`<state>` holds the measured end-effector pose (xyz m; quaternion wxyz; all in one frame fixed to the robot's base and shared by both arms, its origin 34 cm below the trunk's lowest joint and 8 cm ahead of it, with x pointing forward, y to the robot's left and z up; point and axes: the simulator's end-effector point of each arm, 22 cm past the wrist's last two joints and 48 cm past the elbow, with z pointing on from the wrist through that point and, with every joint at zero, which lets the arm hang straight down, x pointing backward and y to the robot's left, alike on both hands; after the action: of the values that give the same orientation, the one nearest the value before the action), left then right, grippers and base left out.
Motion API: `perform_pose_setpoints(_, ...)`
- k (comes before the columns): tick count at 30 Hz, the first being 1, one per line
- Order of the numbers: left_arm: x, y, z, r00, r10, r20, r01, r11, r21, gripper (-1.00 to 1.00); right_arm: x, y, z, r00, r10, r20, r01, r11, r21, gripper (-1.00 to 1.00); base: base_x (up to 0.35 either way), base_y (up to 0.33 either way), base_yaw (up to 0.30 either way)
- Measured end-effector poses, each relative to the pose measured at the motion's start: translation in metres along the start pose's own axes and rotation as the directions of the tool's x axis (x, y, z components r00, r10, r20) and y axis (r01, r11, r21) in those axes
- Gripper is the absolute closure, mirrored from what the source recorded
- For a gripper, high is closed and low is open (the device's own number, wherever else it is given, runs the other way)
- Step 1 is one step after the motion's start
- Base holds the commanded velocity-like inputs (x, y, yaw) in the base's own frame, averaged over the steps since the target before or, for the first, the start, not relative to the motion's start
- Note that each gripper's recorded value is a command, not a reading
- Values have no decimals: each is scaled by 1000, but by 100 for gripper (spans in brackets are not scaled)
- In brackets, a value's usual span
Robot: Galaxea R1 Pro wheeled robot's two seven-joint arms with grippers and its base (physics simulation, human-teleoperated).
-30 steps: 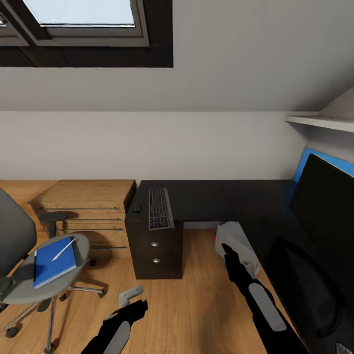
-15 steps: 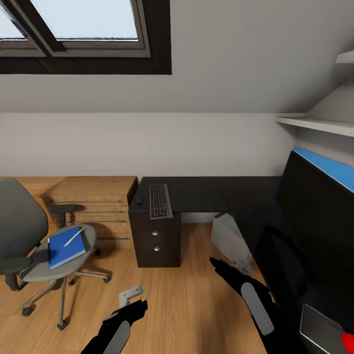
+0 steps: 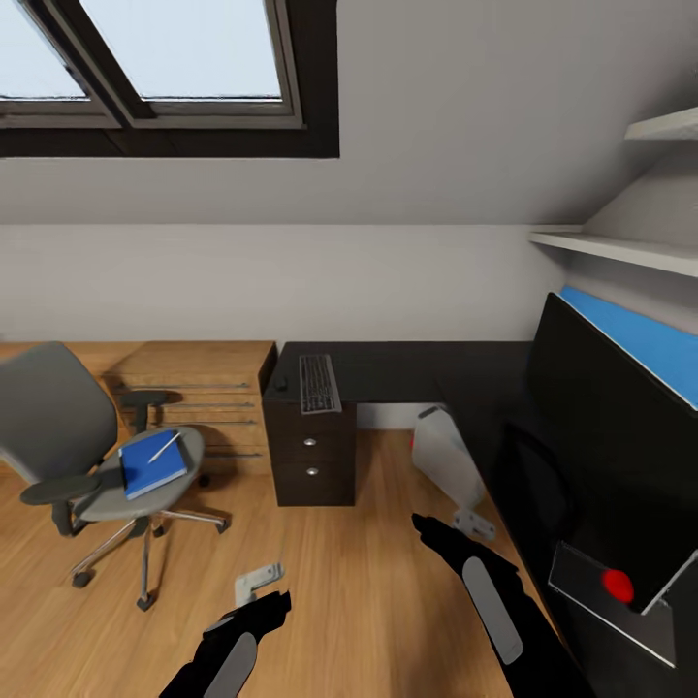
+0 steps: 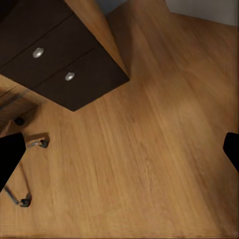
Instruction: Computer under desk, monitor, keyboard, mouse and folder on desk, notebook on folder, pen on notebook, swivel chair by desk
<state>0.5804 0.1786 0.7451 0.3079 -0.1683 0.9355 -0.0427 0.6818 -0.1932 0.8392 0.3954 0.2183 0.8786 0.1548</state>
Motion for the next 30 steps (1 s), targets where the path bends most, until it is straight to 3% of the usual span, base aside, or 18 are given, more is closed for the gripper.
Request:
perform_pose_setpoints(13, -6, -2, -14, 1000, 0, 0, 0, 1000, 0, -100, -16, 8, -12, 999, 7, 38, -7, 1000, -3, -100, -339, -1, 0)
perform_pose_setpoints(23, -9, -5, -24, 1000, 2, -2, -2, 1000, 3, -100, -19, 17, -21, 999, -10, 37, 10, 1000, -10, -100, -337, -88, 0)
perform_pose_setpoints(30, -11, -7, -31, 1000, 5, -2, -5, 1000, 4, -100, -23, 18, -27, 998, -47, 45, 47, 999, 5, -100, -307, -172, 0)
